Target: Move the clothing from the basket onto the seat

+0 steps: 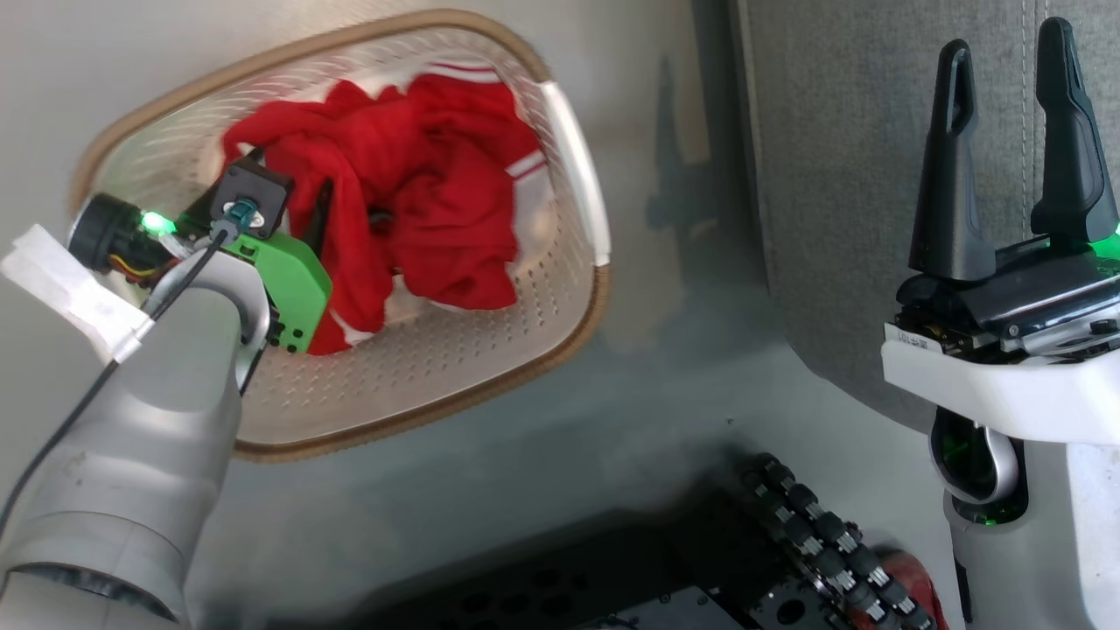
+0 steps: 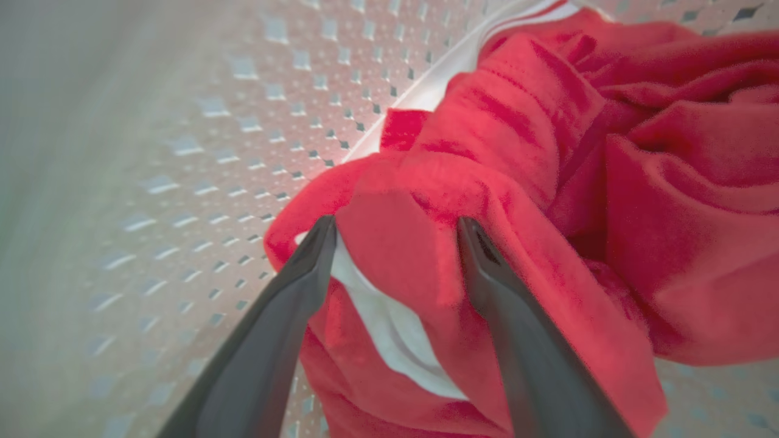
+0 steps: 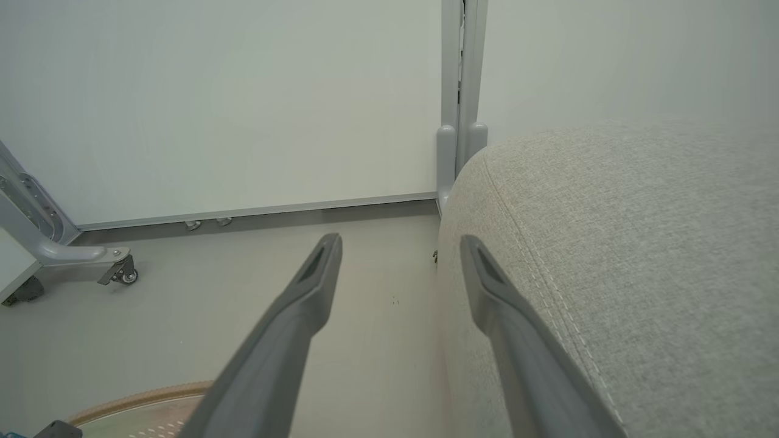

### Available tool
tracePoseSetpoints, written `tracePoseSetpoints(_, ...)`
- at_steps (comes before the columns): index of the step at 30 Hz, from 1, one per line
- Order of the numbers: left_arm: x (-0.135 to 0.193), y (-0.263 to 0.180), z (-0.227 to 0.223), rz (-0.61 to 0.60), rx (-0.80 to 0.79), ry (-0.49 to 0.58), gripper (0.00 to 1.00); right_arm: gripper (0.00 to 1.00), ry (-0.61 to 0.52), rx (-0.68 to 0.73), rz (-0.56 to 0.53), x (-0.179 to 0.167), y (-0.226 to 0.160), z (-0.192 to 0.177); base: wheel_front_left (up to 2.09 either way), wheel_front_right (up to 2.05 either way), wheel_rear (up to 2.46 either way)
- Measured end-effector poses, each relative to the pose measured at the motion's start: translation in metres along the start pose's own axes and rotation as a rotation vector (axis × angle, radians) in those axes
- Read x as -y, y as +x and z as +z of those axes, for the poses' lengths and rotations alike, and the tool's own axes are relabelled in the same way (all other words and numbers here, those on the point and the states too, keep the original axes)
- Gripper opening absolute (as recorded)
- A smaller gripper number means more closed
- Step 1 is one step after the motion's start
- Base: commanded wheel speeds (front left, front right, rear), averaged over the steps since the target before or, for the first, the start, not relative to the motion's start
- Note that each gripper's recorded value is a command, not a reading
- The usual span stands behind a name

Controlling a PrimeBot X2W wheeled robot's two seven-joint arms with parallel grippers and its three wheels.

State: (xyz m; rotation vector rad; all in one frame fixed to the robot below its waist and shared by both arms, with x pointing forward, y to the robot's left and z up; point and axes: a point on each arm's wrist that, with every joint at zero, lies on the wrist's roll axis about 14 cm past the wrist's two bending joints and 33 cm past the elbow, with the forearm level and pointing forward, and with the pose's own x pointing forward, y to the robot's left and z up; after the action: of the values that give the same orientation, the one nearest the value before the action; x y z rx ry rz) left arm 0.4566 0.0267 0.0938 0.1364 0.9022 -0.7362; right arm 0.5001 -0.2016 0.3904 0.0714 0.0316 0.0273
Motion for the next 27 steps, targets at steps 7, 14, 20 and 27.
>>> tracePoseSetpoints(7,0.021,0.016,-0.015,-0.053,-0.028,-0.030,1.00,1.00,-0.018,-0.041,-0.025,0.010,-0.005,-0.013,0.00,0.00,0.00)
tracePoseSetpoints(14,0.027,0.019,-0.008,-0.079,-0.005,-0.010,0.00,1.00,-0.008,-0.043,-0.025,0.009,-0.005,-0.014,0.00,0.00,0.00)
tracePoseSetpoints(20,0.030,0.015,0.017,-0.091,0.064,0.014,0.00,1.00,-0.006,-0.037,-0.027,0.010,-0.005,-0.011,0.00,0.00,0.00)
tracePoseSetpoints(27,0.039,-0.009,0.046,-0.085,0.154,-0.024,0.00,1.00,-0.012,-0.006,-0.019,0.006,-0.007,0.008,0.00,0.00,0.00)
